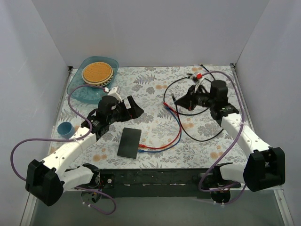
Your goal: Insert the plug into the switch port
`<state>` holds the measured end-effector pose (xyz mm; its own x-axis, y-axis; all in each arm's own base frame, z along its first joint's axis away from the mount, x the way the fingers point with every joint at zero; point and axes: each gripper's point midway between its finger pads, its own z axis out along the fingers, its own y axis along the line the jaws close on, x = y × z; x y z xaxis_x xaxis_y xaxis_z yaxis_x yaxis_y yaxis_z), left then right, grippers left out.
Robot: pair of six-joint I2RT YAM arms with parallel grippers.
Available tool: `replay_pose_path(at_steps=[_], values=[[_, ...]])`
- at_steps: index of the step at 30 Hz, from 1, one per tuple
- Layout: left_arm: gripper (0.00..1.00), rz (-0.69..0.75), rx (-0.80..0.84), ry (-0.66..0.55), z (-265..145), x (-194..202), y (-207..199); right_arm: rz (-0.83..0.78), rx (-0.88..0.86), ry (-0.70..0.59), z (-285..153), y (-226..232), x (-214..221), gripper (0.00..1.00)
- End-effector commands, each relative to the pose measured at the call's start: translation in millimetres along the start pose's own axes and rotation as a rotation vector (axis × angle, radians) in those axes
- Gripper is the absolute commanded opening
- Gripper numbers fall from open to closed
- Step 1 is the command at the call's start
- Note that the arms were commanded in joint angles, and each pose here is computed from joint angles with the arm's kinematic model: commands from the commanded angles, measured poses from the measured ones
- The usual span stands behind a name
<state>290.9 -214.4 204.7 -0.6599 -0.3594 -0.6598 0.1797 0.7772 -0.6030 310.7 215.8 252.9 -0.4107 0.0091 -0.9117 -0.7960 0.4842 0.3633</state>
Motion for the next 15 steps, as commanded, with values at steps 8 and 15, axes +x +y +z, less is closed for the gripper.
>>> replay_pose_path(at_steps=[8, 15], values=[[0.87, -0.060, 0.310, -0.013, -23.9, 38.1, -22.8, -0.077, -0.278, 0.177, 22.5, 92.0, 104.8, 0.01], [0.76, -0.049, 0.435, 0.066, -24.6, 49.6, -42.8, -0.072, -0.297, 0.200, 29.8, 114.9, 120.2, 0.01]])
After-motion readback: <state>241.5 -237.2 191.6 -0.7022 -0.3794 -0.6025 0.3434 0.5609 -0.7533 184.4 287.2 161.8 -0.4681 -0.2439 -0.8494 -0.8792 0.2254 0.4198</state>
